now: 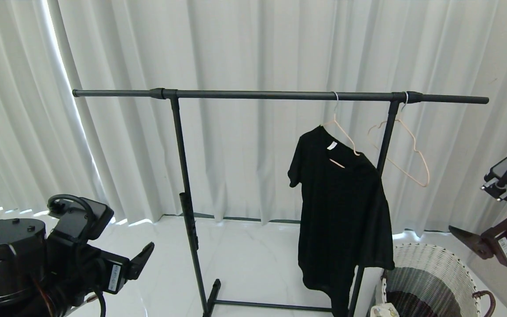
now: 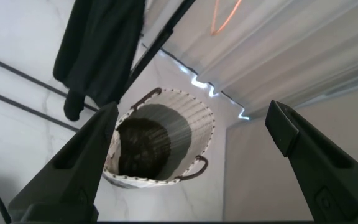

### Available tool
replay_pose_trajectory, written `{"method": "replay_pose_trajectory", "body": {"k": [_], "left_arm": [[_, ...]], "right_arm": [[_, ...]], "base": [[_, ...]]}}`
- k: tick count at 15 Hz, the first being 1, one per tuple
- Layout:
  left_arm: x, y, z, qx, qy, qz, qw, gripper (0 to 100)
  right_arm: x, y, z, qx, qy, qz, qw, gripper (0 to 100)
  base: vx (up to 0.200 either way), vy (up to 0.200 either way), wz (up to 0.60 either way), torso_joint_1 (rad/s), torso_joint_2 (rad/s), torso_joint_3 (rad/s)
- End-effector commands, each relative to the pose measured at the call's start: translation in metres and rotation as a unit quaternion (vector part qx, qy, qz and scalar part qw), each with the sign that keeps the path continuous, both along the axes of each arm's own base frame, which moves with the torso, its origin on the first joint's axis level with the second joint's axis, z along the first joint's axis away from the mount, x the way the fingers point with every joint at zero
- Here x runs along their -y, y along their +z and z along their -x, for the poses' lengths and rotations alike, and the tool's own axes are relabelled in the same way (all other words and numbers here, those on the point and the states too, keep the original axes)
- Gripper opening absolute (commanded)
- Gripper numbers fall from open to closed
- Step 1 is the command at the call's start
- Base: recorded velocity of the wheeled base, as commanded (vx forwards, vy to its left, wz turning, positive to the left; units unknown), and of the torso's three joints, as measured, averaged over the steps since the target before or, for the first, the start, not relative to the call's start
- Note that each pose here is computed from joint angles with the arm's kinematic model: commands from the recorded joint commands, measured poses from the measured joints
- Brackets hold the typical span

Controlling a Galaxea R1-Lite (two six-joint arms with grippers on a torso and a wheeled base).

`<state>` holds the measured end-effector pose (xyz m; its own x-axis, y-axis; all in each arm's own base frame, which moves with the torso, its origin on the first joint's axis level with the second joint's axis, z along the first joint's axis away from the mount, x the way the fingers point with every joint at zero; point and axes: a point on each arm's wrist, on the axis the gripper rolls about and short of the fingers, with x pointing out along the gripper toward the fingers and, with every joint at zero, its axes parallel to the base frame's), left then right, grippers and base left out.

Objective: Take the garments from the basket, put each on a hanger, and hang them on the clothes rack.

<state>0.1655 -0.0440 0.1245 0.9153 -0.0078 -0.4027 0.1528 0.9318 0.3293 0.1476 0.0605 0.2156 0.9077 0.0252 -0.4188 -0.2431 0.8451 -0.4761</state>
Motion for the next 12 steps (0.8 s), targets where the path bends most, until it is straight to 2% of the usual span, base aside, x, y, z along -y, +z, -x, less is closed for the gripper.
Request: {"method": "replay_pose_trajectory", "body": {"k": [1, 2, 4, 12], "left_arm": [[-0.002, 0.0, 0.003, 0.003, 0.004, 0.0, 1.0, 100], [-0.009, 0.0, 0.001, 0.003, 0.04, -0.011, 0.9991, 100], [-0.012, -0.001, 0.001, 0.003, 0.06, -0.02, 0.998, 100], [-0.013, -0.004, 0.004, -0.003, 0.071, -0.024, 0.9972, 100]], "right_arm": [[0.0, -0.001, -0.001, -0.001, -0.001, 0.001, 1.0, 100], [0.0, -0.001, -0.001, -0.002, -0.003, 0.001, 1.0, 100], [0.002, -0.006, 0.0, -0.01, -0.007, 0.004, 0.9999, 100], [0.009, -0.03, 0.007, -0.023, -0.018, 0.011, 0.9995, 100]], "base": [[0.0, 0.0, 0.0, -0.222, 0.5, 0.281], [0.0, 0.0, 0.0, -0.222, 0.5, 0.286], [0.0, 0.0, 0.0, -0.202, 0.5, 0.281], [0.0, 0.0, 0.0, -0.177, 0.47, 0.289]]}}
